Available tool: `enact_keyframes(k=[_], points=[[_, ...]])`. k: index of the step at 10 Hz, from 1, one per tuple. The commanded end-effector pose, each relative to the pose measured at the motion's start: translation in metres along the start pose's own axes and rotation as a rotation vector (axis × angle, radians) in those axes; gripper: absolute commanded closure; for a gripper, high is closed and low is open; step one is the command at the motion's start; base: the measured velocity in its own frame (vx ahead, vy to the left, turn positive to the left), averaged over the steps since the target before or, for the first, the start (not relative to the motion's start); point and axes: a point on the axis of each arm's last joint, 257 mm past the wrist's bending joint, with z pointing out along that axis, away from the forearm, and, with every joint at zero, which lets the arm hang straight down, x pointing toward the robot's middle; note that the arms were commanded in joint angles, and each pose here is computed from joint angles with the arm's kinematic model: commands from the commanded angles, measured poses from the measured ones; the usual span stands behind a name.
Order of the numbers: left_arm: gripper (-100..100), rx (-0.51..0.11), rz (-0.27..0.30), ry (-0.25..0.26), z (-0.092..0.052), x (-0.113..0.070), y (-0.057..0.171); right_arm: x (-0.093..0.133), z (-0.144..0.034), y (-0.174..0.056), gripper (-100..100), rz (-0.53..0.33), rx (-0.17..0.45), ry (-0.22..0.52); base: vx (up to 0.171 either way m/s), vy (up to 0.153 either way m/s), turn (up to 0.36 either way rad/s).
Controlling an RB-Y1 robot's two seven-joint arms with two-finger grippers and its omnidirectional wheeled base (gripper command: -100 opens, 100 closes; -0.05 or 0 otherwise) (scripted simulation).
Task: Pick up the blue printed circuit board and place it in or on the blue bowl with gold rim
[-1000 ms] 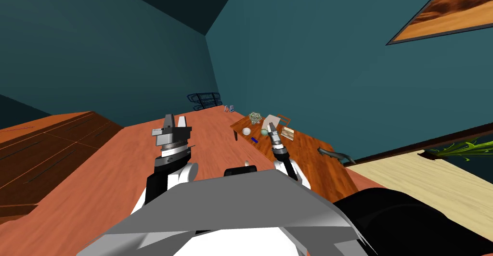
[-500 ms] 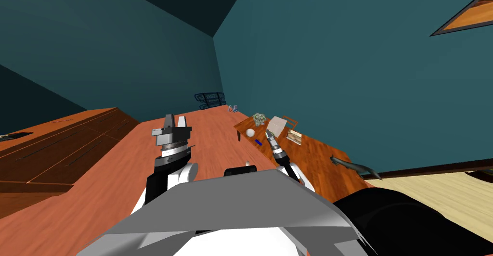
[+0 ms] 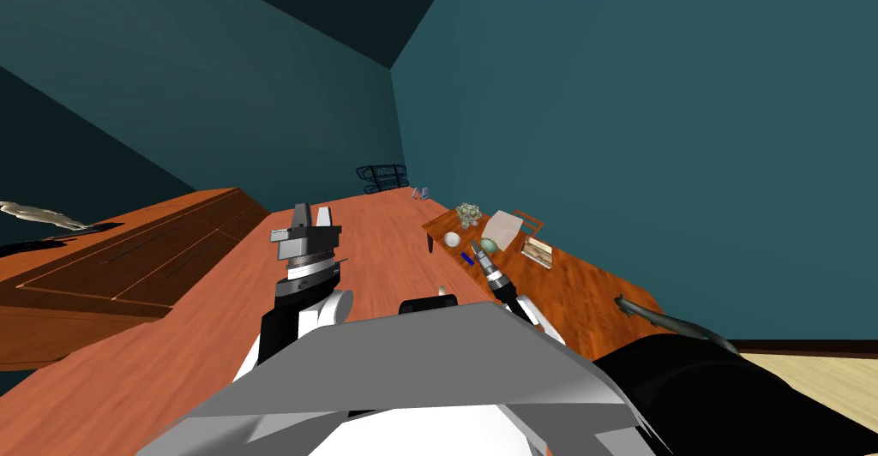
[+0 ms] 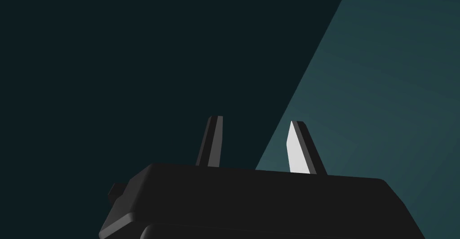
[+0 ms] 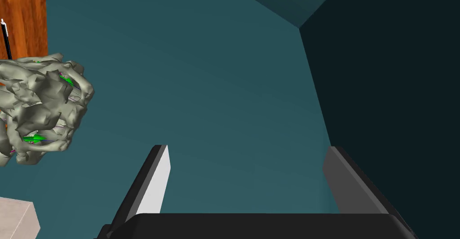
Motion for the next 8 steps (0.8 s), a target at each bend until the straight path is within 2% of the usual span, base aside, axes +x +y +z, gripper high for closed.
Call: enact_keyframes(k=[1, 2, 3, 4, 5, 6, 7, 8], points=[[0, 0.000, 0.000, 0.000, 0.000, 0.000, 0.000, 0.016, -0.019, -0.026, -100, -0.010, 0.062, 0.060, 0.078, 0.058, 0.182], [0, 0.000, 0.000, 0.000, 0.000, 0.000, 0.000, 0.017, -0.021, -0.032, -100, -0.008, 0.075, 0.062, 0.056, 0.037, 0.093], [0, 0.000, 0.000, 0.000, 0.000, 0.000, 0.000, 0.030, -0.034, -0.051, -100, -0.019, 0.122, 0.114, 0.060, 0.037, 0.186], [0, 0.000, 0.000, 0.000, 0.000, 0.000, 0.000, 0.031, -0.038, -0.059, -100, -0.017, 0.140, 0.116, 0.063, 0.033, 0.085], [0, 0.000, 0.000, 0.000, 0.000, 0.000, 0.000, 0.044, -0.050, -0.074, -100, -0.030, 0.178, 0.168, 0.083, 0.059, 0.164], [0, 0.000, 0.000, 0.000, 0.000, 0.000, 0.000, 0.046, -0.057, -0.085, -100, -0.026, 0.204, 0.172, 0.066, 0.047, 0.105], [0, 0.000, 0.000, 0.000, 0.000, 0.000, 0.000, 0.059, -0.071, -0.101, -100, -0.040, 0.245, 0.226, 0.072, 0.054, 0.176], [0, 0.000, 0.000, 0.000, 0.000, 0.000, 0.000, 0.061, -0.078, -0.111, -100, -0.037, 0.269, 0.229, 0.074, 0.040, 0.083]])
